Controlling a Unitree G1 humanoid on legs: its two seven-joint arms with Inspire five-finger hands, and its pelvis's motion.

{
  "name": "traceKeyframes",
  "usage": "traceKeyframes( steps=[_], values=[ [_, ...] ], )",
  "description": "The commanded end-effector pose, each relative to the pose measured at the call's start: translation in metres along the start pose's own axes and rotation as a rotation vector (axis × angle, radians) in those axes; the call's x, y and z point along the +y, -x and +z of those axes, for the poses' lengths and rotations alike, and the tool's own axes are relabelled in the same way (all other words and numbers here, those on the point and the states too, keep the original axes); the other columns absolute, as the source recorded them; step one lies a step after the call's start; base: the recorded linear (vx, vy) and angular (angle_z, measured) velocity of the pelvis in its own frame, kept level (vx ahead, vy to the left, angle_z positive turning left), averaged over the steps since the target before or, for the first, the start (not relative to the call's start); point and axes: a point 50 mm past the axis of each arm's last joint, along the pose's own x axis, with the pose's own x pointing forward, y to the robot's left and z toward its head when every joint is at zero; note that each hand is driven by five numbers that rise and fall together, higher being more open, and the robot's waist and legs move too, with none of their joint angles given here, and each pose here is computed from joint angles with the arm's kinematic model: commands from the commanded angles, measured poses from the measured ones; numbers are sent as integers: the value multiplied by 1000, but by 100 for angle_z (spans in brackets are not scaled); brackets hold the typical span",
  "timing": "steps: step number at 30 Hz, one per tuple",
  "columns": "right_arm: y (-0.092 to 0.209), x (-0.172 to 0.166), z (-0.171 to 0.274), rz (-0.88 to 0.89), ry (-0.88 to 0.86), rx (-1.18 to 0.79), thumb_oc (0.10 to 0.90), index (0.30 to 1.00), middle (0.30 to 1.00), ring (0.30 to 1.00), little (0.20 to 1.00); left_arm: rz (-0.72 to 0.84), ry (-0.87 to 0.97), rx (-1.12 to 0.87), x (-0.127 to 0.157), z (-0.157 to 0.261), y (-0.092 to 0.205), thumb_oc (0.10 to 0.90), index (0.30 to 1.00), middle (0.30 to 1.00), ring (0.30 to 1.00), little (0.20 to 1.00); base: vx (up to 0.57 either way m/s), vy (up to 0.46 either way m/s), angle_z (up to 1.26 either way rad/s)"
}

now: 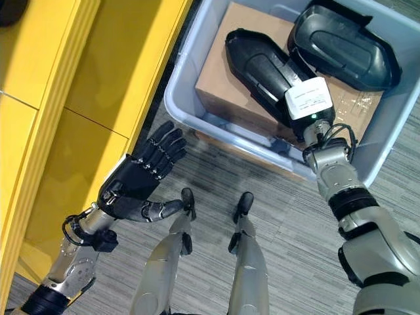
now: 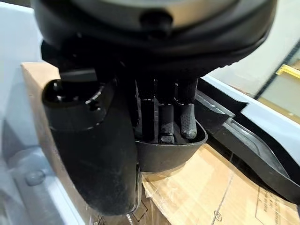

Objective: Move parts from the plastic box to the shelf.

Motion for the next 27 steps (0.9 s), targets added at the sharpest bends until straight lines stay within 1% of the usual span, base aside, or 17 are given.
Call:
traceKeyframes(
  steps=[1,5,7,10,13,15,18,19,21,22,23,24,27],
  values=[
    [9,16,18,49,104,-211,400,300,300,300,300,-133,-75,-150,-11,31,-11,900,1000,1000,1000,1000,3,-39,1],
    [15,10,28,-81,-37,-255,400,300,300,300,300,-135,-85,-155,-11,31,-7,900,1000,1000,1000,1000,-1,-23,3],
    [19,2,34,-183,-132,-273,400,300,300,300,300,-128,-88,-165,-11,32,-3,900,1000,1000,1000,1000,0,0,0],
    [25,-17,43,-357,-249,-300,400,300,300,300,300,-122,-94,-177,-12,34,0,900,1000,1000,1000,1000,-1,6,1],
    [30,-29,47,-456,-325,-298,400,300,300,300,300,-122,-94,-183,-14,35,1,900,1000,1000,1000,1000,0,0,0],
    [37,-47,49,-568,-409,-316,400,300,300,300,300,-109,-91,-191,-15,36,3,900,1000,1000,1000,1000,17,40,-3],
    [44,-61,52,-657,-494,-325,400,300,300,300,300,-100,-94,-200,-15,38,5,900,1000,1000,1000,1000,16,39,-6],
    [49,-73,53,-692,-560,-326,400,300,300,300,300,-90,-89,-200,-15,38,6,900,1000,1000,1000,1000,20,46,-5],
    [50,-75,52,-698,-580,-324,400,300,300,300,300,-89,-91,-200,-15,39,6,900,1000,1000,1000,1000,22,33,-9],
    [53,-81,53,-699,-650,-328,400,300,300,300,300,-84,-87,-198,-15,38,7,900,1000,1000,1000,1000,36,31,-11],
    [54,-82,53,-694,-671,-330,400,300,300,300,300,-83,-86,-198,-15,38,7,900,1000,1000,1000,1000,93,62,-5],
    [57,-88,55,-675,-773,-335,400,300,300,300,300,-72,-75,-194,-15,36,8,900,1000,1000,1000,1000,101,63,-1],
    [61,-88,62,-667,-872,-313,400,300,300,300,300,-62,-62,-185,-16,34,10,900,1000,1000,1000,1000,89,47,1]
  ],
)
